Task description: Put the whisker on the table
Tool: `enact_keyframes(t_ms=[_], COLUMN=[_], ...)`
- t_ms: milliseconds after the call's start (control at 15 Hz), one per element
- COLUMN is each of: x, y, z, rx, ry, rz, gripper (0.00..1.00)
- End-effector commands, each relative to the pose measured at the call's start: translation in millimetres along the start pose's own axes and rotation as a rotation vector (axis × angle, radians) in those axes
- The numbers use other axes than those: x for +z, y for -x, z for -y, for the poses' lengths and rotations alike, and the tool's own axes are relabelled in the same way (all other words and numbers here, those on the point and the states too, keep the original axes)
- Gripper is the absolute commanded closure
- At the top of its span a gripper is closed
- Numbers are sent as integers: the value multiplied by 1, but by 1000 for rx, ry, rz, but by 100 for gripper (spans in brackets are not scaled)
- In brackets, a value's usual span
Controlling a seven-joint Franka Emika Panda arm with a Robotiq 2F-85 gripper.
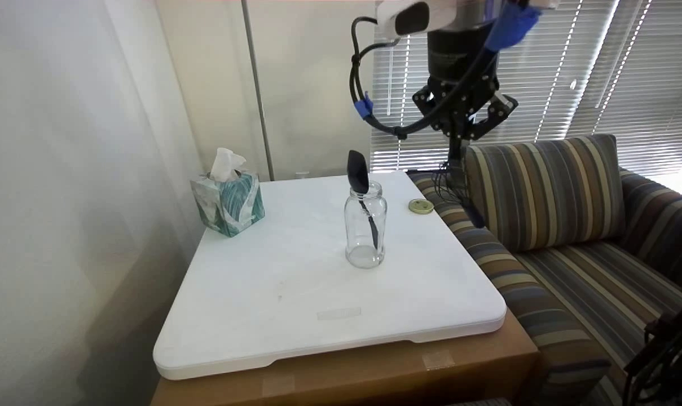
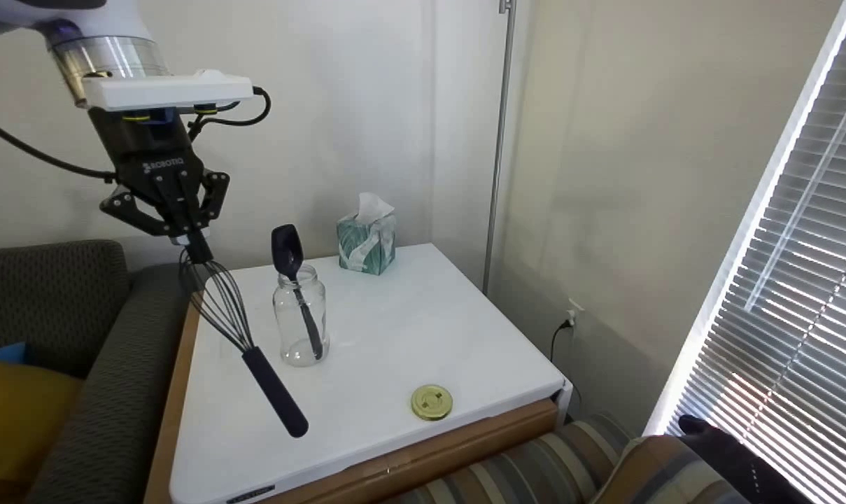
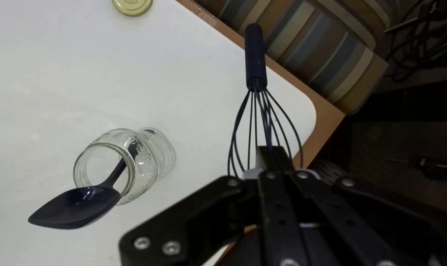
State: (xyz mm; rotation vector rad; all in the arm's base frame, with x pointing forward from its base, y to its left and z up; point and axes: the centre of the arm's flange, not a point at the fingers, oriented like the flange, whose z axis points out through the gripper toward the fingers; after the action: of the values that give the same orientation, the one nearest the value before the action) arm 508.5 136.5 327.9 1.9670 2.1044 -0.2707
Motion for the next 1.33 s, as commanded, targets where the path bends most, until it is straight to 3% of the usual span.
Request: enact_keyframes(t_ms=[0,200,800,1267], x=[16,29,67,89], y=[-25,-48,-82,-83], z=[-9,-10,-25,-27], rx=[-52,-101,-157,-257], ry=[11,12,70,7], rz=[83,89,-42,-12], gripper=[100,100,100,100])
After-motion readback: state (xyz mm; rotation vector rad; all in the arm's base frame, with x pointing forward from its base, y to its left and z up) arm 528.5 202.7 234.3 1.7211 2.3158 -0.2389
